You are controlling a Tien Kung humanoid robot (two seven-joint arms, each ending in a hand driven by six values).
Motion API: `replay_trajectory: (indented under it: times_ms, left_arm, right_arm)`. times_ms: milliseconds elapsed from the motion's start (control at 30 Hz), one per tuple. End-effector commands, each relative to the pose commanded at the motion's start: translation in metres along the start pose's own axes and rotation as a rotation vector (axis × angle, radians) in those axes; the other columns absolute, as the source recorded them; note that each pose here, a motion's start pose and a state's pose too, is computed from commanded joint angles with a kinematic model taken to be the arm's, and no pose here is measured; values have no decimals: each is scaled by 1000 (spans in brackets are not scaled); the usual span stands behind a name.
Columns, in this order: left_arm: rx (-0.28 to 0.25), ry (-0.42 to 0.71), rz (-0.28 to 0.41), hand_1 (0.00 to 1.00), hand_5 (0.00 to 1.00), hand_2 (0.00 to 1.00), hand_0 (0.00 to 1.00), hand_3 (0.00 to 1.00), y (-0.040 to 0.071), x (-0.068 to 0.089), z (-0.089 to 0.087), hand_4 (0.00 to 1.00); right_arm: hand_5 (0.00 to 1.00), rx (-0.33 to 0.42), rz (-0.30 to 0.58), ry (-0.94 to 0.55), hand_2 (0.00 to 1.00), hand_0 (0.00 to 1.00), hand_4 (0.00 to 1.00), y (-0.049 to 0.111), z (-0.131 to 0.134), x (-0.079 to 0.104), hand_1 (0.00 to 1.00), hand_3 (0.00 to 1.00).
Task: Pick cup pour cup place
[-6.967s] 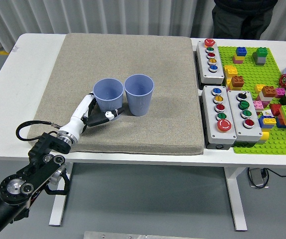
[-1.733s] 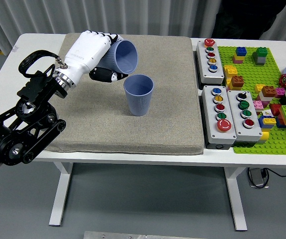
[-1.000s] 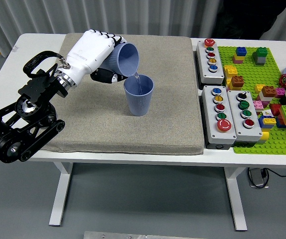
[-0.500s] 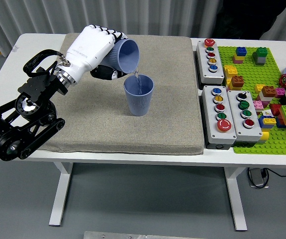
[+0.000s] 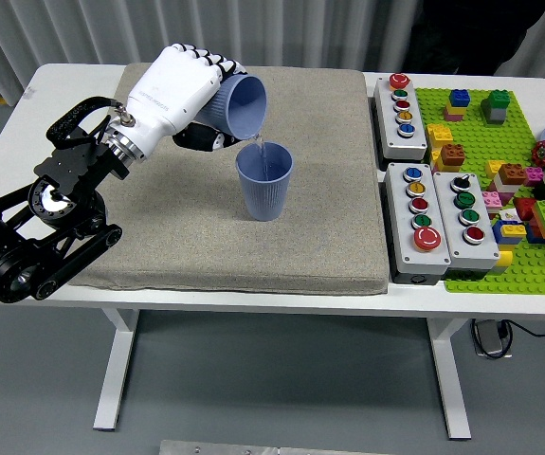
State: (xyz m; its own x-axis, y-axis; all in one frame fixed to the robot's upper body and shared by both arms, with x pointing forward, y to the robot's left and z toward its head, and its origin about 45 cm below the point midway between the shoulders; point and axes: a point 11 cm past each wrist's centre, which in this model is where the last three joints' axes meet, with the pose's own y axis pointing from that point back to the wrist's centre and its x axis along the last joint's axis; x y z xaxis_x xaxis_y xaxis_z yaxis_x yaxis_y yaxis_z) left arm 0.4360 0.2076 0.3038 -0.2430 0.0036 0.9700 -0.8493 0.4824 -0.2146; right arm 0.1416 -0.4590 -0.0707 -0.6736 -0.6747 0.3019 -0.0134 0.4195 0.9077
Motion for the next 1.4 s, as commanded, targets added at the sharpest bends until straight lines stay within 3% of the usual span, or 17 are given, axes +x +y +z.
replay_trajectory:
  times_ms: [367,1067,1400]
  left_arm:
    - [-35,-43,-11,417,197,479,405,518,-2,2,5,776]
    - [-48,-87,-46,413,210,476,405,514,-1,-2,3,777]
    - [-44,-92,-109,412,215,476,409,513,-2,-6,3,779]
  right_arm:
    - [109,-1,-1,-3,586,685,2,0,0,0,633,565]
    - [109,-8,2,1,587,685,2,-1,3,2,633,566]
    - [110,-8,2,0,586,685,2,-1,3,2,633,566]
